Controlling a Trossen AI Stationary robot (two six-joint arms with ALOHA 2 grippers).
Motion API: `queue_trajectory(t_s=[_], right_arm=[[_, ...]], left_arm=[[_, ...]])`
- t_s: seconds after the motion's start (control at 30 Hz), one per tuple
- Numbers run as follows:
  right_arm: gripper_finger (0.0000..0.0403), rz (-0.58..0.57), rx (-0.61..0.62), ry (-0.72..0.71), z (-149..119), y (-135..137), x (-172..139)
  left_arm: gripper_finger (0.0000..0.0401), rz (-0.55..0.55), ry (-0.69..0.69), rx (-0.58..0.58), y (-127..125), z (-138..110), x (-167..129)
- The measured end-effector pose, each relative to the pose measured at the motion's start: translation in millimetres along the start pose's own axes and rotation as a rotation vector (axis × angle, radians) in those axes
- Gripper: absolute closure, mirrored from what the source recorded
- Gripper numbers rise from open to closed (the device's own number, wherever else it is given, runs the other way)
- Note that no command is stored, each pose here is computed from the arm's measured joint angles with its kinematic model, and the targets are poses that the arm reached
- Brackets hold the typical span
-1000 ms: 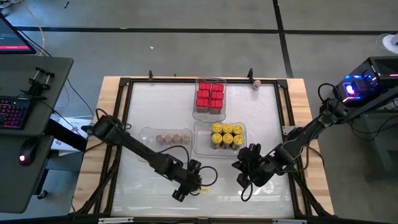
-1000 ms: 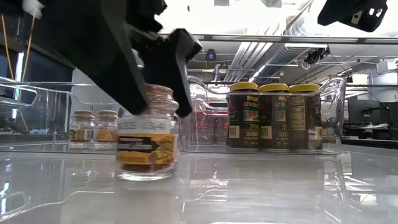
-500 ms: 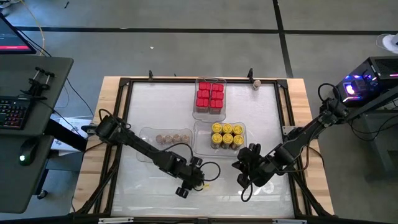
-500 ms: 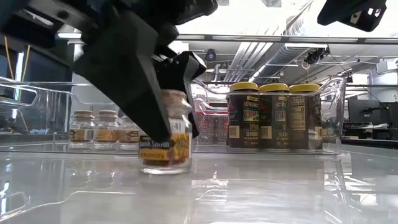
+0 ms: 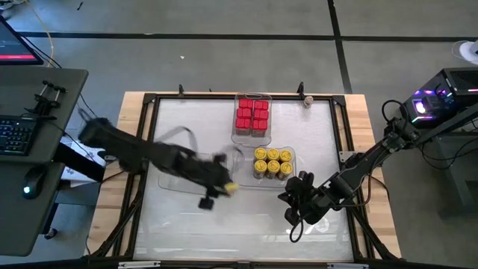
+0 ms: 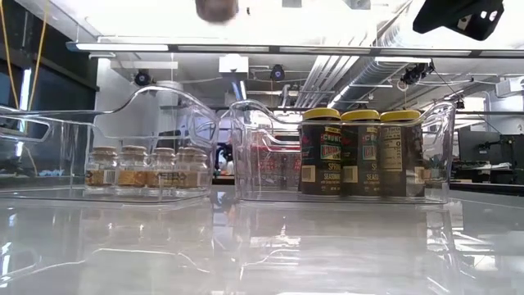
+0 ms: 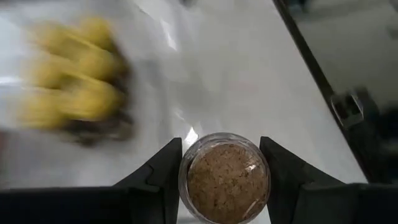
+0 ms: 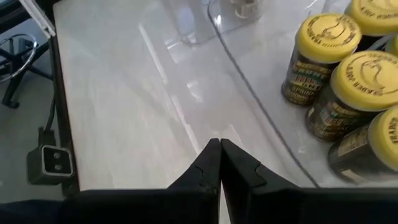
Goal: Sort spices by type
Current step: Put the brown seasoning bottle into the bottom left transparent bin
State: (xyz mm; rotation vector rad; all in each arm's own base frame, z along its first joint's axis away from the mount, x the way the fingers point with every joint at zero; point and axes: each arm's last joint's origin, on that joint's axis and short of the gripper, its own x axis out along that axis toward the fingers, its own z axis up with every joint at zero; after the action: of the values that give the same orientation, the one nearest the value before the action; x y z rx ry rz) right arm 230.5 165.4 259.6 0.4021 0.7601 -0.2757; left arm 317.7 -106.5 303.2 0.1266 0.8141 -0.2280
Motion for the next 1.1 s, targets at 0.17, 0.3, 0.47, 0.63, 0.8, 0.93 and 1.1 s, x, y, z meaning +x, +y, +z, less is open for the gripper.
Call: queue_trajectory(t_s=[0.17,0.3,0.47,0.63,0.8,0.93,1.1], right_arm=[[0.0403,-0.023,0.0,-0.037,1.2,-0.7,0.0],[0.0403,-0.034,0.0,-0.055,1.7,-1.0,0.0],[0.0403,-0.037,0.004,-0.06,2.5,-1.4,0.4],[0.0403,-0.064,0.02,-0.104,4.9,-2.7,1.1],[0.0403,-0.078,0.039,-0.118,8.1,-4.7,3.0],[0.0403,-0.086,0.047,-0.121,10.6,-6.6,4.6],[0.0403,-0.093,0.055,-0.123,12.8,-8.3,6.0]], left_arm=[[0.0263,0.235,-0.068,-0.053,15.0,-11.5,-77.8],[0.0263,0.286,0.032,-0.09,19.7,-46.7,-87.1],[0.0263,0.257,0.142,-0.144,17.7,-93.8,-52.4],[0.0263,0.198,0.029,-0.187,14.3,-114.1,-8.4],[0.0263,0.235,0.043,-0.138,14.6,-121.2,14.3],[0.0242,0.238,0.12,-0.075,13.9,-128.0,29.7],[0.0222,0.221,0.166,-0.013,12.5,-132.5,48.5]])
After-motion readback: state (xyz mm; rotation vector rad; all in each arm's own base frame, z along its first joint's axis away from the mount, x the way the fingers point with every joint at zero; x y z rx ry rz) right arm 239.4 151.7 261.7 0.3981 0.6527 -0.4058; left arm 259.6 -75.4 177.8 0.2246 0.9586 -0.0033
